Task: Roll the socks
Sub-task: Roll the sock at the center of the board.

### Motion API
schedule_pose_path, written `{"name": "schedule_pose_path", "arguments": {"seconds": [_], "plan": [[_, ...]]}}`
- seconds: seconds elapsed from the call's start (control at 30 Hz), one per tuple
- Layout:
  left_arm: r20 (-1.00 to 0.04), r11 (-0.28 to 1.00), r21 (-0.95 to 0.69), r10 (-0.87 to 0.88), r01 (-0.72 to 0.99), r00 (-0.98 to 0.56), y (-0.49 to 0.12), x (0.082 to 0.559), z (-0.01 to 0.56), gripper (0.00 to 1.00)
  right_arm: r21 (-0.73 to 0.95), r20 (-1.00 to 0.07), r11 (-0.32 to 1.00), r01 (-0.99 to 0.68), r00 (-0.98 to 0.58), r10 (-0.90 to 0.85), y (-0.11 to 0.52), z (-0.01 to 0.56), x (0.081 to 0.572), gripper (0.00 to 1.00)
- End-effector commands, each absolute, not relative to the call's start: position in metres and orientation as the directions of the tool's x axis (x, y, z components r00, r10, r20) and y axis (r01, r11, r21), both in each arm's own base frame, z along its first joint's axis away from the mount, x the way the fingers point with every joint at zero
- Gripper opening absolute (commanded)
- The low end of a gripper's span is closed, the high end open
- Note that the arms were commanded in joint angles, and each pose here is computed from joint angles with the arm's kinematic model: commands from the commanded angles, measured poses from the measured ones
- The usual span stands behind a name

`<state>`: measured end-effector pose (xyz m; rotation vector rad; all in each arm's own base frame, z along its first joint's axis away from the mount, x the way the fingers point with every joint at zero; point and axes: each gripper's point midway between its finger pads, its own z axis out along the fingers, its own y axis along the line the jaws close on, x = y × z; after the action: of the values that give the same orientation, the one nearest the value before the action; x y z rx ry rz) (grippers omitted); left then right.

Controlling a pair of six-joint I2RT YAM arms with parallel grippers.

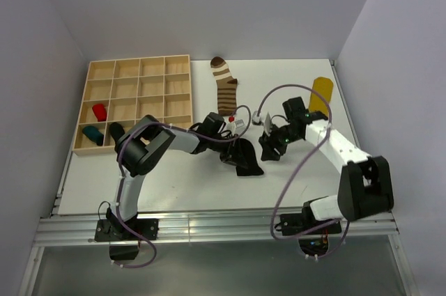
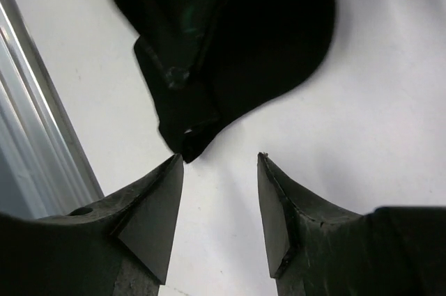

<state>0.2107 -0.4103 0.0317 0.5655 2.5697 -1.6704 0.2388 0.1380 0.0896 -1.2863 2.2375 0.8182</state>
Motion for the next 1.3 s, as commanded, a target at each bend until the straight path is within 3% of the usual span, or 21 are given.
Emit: {"name": "schedule_pose_path", "arguments": {"seconds": [0.0,0.5,0.87,1.17,1.27], "plan": [[0.021,0.556,-0.819,0.276,0.142,-0.961,-0.373,0.19,-0.026,0.0,0.058,-0.667,0.3,-0.952,-0.261,-0.698,0.146,0.083,0.235,0.56],[0.095,0.591,-0.803,0.251,0.075,-0.963,-0.365,0.193,-0.041,0.0,-0.25,-0.653,0.116,-0.961,0.079,-0.753,0.181,0.074,0.209,0.63],[0.097,0.59,-0.804,0.262,0.08,-0.96,-0.365,0.194,-0.041,0.0,-0.277,-0.573,-0.001,-0.961,0.166,-0.803,0.199,0.047,0.188,0.63],[0.09,0.579,-0.81,0.281,0.094,-0.955,-0.366,0.193,-0.039,0.0,-0.302,-0.533,0.028,-0.953,0.145,-0.834,0.198,0.032,0.199,0.61],[0.085,0.574,-0.813,0.29,0.102,-0.953,-0.366,0.193,-0.037,0.0,-0.289,-0.514,0.029,-0.957,0.129,-0.848,0.197,0.025,0.201,0.55]]}}
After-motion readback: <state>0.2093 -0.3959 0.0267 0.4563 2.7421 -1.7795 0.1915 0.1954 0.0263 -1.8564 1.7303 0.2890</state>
